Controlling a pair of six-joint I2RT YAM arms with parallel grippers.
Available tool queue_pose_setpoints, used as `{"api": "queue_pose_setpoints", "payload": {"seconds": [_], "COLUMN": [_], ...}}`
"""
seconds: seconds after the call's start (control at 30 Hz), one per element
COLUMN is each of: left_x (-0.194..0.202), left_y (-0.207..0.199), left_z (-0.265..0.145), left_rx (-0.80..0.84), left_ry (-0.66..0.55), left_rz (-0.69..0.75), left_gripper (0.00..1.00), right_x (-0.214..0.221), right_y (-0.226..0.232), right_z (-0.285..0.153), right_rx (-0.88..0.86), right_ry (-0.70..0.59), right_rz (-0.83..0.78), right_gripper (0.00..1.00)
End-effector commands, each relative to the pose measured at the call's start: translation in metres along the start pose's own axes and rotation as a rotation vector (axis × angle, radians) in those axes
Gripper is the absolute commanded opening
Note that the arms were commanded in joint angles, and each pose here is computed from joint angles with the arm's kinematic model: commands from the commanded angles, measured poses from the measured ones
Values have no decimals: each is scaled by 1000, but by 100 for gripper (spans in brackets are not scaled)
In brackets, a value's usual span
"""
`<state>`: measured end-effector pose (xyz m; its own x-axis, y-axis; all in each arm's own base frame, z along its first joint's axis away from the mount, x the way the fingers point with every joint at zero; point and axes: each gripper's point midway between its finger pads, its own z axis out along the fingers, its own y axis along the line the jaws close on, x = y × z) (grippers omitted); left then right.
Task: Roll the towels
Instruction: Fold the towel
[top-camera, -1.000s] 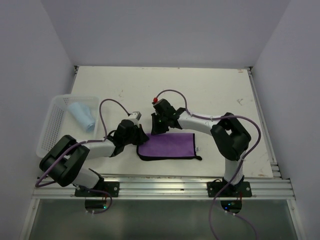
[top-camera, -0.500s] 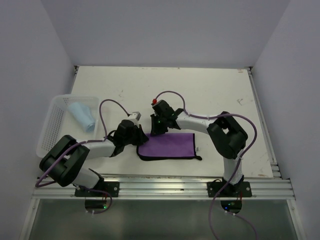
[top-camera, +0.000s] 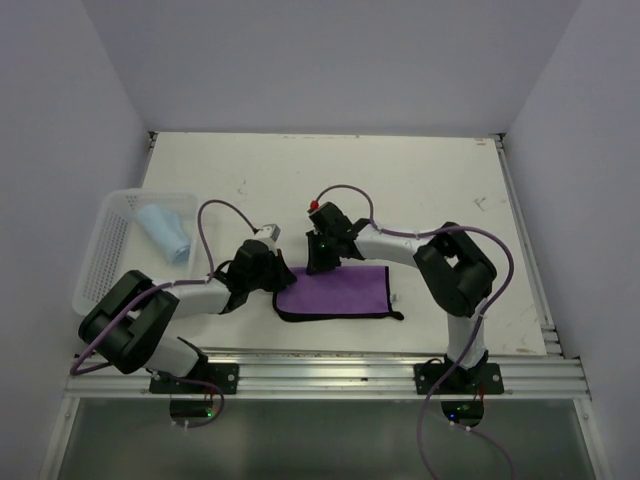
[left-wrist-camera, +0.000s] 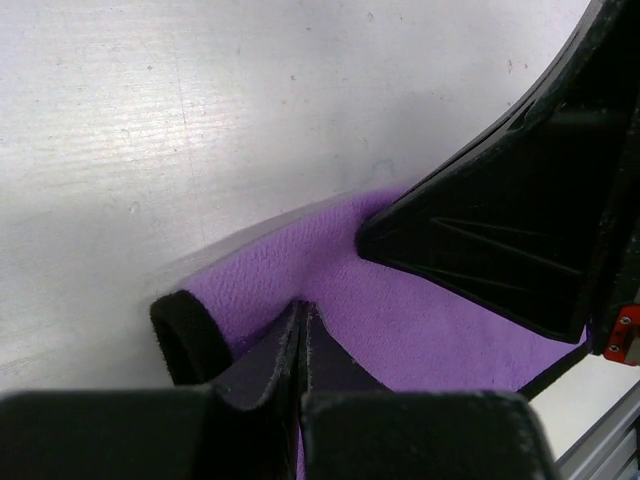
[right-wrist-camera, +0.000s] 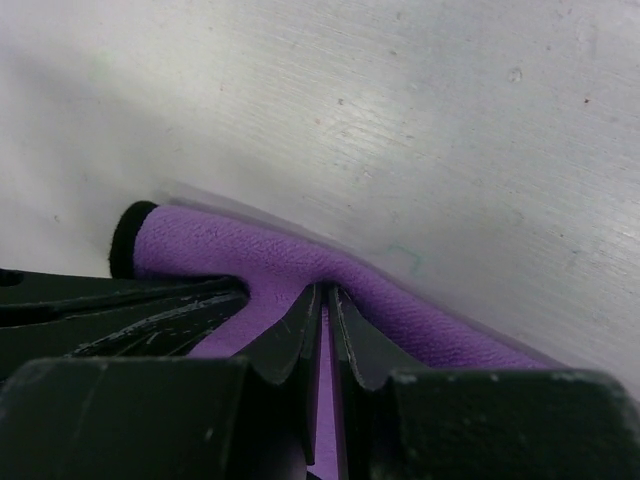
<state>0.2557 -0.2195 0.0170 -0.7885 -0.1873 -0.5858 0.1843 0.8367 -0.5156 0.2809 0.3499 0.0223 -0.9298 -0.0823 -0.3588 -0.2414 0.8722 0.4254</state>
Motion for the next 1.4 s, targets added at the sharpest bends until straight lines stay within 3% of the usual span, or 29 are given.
{"api": "queue_pose_setpoints", "payload": {"seconds": [0.0,0.4,0.9,1.2,1.37], "left_x": [-8,-7,-5,-51,-59], "left_y": [-2,1,3,-43,-43], "left_z": [1,2,4,-9,-5], "left_rx": [-19,-35,-44,118,92], "left_ry": [-20,-12,-5,-131,-134], "left_rz": [-7,-11,-20,45,68], "left_gripper": [0,0,0,0,0], "right_x": [0,-3,-6,-3,-1], "right_y": [-13,-30,-28,-27,-28], "right_z": [5,-6,-27,-23,-19], "right_rx": [28,38,30,16,15], "right_ry": [-7,-13,-32,-23,-16], "right_rz": [-6,4,-13,-10,-6], "right_gripper": [12,14,25,20,17]}}
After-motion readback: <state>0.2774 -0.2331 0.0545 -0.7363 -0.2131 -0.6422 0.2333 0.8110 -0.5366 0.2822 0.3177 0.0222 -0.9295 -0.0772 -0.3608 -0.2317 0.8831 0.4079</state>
